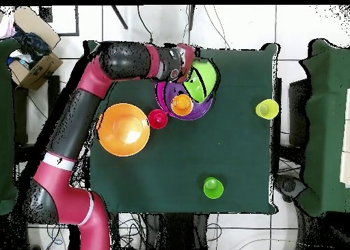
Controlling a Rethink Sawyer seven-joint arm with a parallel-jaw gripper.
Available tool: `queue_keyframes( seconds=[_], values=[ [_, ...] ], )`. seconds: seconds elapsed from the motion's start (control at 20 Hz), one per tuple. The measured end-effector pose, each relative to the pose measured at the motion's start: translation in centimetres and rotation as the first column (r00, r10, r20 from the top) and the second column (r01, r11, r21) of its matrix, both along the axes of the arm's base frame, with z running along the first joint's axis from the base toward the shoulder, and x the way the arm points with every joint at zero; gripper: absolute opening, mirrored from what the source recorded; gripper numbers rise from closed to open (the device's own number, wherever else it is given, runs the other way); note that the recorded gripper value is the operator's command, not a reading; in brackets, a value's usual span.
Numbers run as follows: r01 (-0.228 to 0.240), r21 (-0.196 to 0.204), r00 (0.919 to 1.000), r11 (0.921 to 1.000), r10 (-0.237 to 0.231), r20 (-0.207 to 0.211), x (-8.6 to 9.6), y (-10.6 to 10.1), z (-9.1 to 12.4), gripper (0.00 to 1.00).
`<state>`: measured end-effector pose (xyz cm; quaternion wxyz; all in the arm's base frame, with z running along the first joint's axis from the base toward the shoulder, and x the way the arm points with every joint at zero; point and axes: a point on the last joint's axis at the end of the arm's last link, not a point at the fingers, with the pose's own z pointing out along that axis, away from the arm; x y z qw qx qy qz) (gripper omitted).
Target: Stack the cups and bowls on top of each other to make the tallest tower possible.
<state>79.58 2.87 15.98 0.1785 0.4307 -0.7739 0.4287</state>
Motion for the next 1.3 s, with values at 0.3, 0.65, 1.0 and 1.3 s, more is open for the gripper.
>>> queue_keyframes(
  seconds=[0.3,0.65,1.0,1.3],
  values=[
    [-0.005,-0.035,1.0,0.9994,0.005,0.004,-1.2,1.2,0.1,0.0],
    [-0.008,-0.066,0.9991,0.9978,0.01,0.04,-1.7,0.9,1.3,0.0],
    [-0.072,-0.077,0.9884,0.9944,0.081,0.128,-0.9,0.3,2.3,0.0],
    [-0.132,-0.097,0.9695,0.9865,0.149,0.194,0.0,-0.4,2.6,0.0]
  ],
)
